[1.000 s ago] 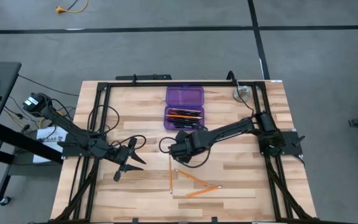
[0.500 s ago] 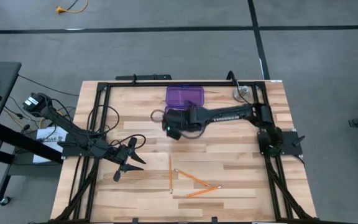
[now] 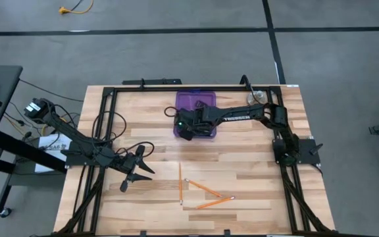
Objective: Pick & place school supplies into a supply box
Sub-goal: Put the orange pencil into the violet supply box
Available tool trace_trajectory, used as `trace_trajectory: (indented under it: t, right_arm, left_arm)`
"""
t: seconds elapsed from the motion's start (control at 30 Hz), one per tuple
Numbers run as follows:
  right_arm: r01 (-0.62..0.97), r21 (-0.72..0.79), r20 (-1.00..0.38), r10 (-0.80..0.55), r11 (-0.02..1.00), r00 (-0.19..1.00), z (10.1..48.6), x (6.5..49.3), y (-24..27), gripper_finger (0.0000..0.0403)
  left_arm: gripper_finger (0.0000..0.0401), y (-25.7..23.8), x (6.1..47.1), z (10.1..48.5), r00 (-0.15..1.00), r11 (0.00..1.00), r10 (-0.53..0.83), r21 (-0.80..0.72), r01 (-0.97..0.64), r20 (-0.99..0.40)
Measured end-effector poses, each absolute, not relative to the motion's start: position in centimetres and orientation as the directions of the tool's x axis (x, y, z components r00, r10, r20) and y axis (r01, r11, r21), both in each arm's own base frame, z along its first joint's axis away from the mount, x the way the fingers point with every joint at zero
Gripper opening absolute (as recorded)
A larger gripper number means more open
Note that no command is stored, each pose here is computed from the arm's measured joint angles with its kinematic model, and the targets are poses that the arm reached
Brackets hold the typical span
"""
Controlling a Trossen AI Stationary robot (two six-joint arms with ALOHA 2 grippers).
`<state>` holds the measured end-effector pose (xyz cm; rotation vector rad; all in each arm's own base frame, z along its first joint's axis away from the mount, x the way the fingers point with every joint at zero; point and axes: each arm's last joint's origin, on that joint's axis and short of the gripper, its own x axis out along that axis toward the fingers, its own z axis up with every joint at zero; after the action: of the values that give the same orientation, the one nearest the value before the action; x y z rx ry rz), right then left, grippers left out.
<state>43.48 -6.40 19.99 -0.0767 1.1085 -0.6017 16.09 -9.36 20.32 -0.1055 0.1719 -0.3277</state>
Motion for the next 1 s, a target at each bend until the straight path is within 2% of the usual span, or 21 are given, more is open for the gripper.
trace_trajectory:
  t: [0.23,0.7,1.0]
  right_arm:
    - [0.426,-0.358,-0.837,-0.488,0.831,0.247,17.6,42.4,-6.7,0.0007]
    - [0.429,-0.314,-0.853,-0.450,0.847,0.264,17.6,42.5,-6.5,0.0102]
    - [0.435,-0.292,-0.868,-0.427,0.852,0.252,19.6,41.4,-4.2,0.0108]
  left_arm:
    - [0.0109,-9.3,16.1,20.3,0.933,0.942,-0.326,-0.130,0.308,-0.150]
    - [0.0109,-9.3,16.1,20.3,0.933,0.943,-0.326,-0.129,0.308,-0.153]
    - [0.0109,-9.3,16.1,20.3,0.936,0.947,-0.314,-0.120,0.298,-0.156]
